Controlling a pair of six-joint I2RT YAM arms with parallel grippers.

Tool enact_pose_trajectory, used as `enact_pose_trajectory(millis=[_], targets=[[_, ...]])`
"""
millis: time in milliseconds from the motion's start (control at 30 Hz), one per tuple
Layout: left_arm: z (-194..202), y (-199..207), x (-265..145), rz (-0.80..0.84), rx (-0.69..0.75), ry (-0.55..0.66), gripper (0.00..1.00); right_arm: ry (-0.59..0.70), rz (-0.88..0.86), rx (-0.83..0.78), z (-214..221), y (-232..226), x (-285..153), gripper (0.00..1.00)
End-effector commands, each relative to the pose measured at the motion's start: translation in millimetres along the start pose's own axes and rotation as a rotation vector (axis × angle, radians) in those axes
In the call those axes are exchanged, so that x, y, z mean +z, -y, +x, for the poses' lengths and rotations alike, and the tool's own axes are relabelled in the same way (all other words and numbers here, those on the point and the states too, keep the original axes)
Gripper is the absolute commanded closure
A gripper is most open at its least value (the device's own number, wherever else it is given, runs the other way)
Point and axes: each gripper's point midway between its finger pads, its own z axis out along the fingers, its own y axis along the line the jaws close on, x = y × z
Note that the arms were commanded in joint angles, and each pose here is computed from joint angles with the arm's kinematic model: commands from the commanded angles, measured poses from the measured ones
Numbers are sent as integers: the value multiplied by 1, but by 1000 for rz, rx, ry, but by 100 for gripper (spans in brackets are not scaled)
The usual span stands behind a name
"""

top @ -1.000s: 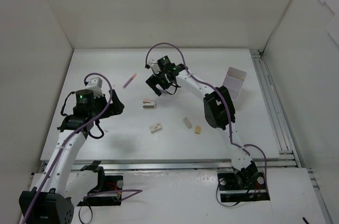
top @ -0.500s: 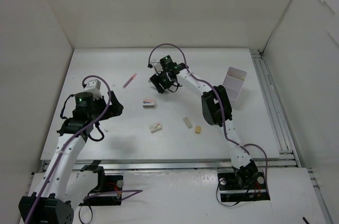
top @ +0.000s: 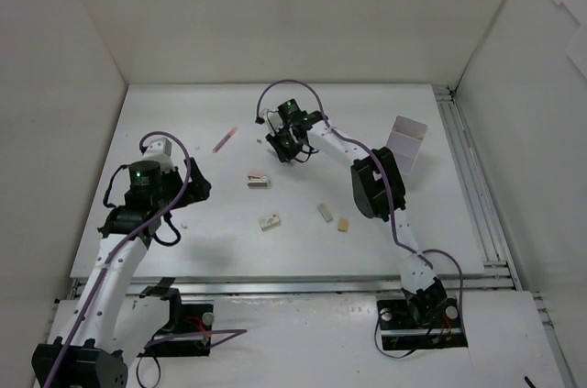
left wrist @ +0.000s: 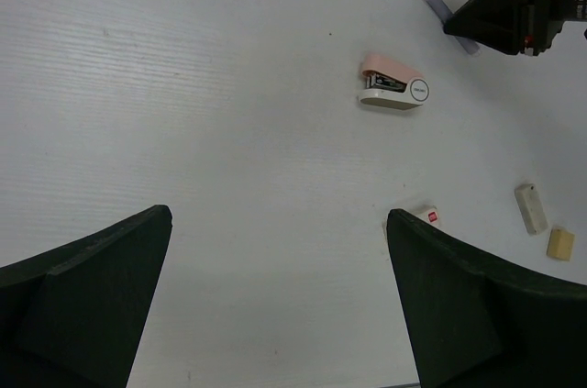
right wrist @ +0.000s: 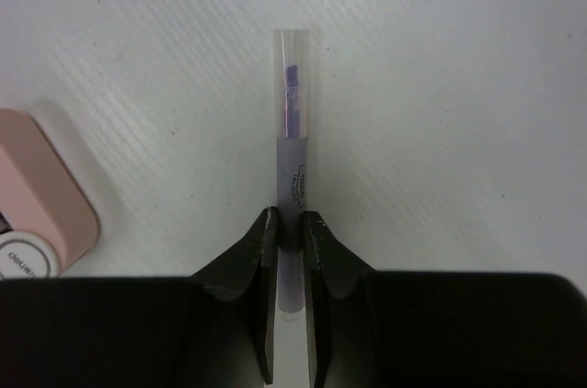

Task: Sort the stationery into containers
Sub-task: Pick up the pen from the center of the board, then place the pen in the storage box.

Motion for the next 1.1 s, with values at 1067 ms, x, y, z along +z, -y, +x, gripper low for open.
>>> enact_pose_trajectory(millis=[1067], targets=[[-28,16,2,47,-10,80,0,878,1517,751,91,243,-385,100]])
